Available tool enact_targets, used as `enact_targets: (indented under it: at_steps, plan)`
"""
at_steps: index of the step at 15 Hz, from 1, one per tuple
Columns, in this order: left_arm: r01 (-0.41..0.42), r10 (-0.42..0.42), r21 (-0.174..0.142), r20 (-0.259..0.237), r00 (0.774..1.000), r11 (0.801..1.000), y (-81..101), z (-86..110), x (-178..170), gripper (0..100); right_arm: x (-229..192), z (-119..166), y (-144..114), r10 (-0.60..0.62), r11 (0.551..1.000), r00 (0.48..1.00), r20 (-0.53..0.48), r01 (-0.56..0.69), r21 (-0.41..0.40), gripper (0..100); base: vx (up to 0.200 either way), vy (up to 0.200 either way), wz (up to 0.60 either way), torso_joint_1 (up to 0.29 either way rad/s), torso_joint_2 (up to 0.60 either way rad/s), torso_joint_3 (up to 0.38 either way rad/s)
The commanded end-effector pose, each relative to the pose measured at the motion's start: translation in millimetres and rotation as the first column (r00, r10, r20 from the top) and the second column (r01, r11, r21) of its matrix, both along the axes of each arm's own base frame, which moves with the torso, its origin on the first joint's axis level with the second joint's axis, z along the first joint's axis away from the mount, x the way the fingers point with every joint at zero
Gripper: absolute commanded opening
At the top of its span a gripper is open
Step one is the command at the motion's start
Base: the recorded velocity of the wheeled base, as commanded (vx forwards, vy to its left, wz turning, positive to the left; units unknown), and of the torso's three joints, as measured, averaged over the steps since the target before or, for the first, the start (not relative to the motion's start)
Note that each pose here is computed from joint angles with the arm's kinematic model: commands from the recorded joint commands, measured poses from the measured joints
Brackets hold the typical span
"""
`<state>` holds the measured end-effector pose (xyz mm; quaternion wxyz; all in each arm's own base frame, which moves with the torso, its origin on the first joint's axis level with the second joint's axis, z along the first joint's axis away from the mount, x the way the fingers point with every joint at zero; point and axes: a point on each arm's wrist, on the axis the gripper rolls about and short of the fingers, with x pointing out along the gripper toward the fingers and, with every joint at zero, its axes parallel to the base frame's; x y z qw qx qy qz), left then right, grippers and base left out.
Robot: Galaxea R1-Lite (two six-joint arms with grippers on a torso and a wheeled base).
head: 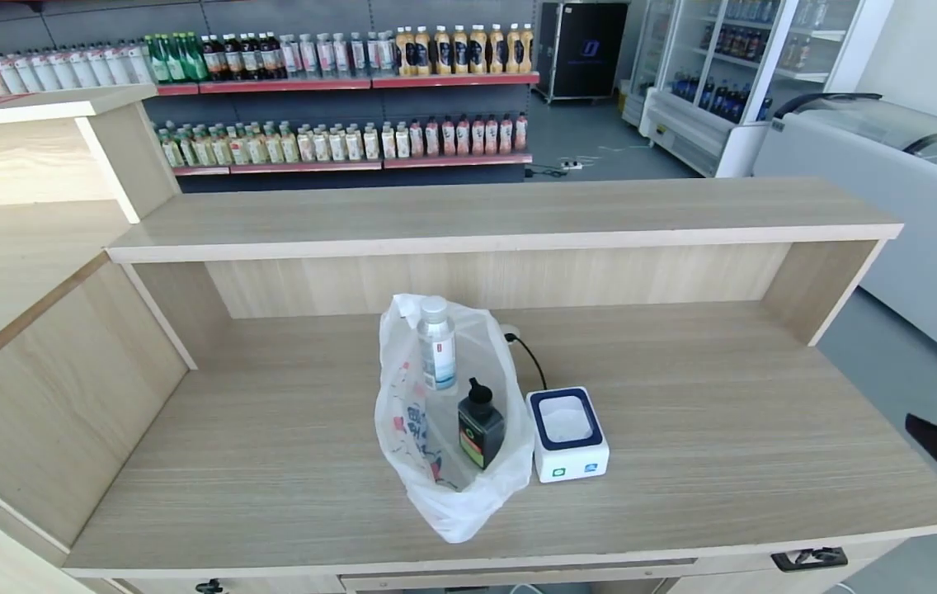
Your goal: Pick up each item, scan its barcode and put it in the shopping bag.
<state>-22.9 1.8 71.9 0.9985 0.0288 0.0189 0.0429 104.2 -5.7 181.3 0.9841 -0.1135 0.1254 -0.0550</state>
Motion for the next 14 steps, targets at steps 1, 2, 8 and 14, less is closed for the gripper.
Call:
enact_targets:
  at_steps: [1,2,8,14]
  plan:
    - [-0.001,0.001,0.0,0.0,1.0,1.0,0.0,0.0,0.0,100,-82.2,-79.2,2.4,-0.028,0.997,0.999,0.034,0.026,0.069,100,0.0,0.0,0.0,0.0,0.0,0.0]
    - [-0.001,0.001,0.0,0.0,1.0,1.0,0.0,0.0,0.0,100,-104.1,-103.5,3.0,-0.052,0.994,0.997,-0.062,0.058,0.095,100,0.0,0.0,0.0,0.0,0.0,0.0]
    - [-0.001,0.001,0.0,0.0,1.0,1.0,0.0,0.0,0.0,100,-128.4,-109.7,2.5,-0.016,0.988,0.982,0.19,-0.013,0.152,100,0.0,0.0,0.0,0.0,0.0,0.0]
    - [-0.001,0.001,0.0,0.0,1.0,1.0,0.0,0.0,0.0,100,-128.5,-109.7,1.9,-0.052,0.985,0.98,0.192,0.019,0.169,100,0.0,0.0,0.0,0.0,0.0,0.0]
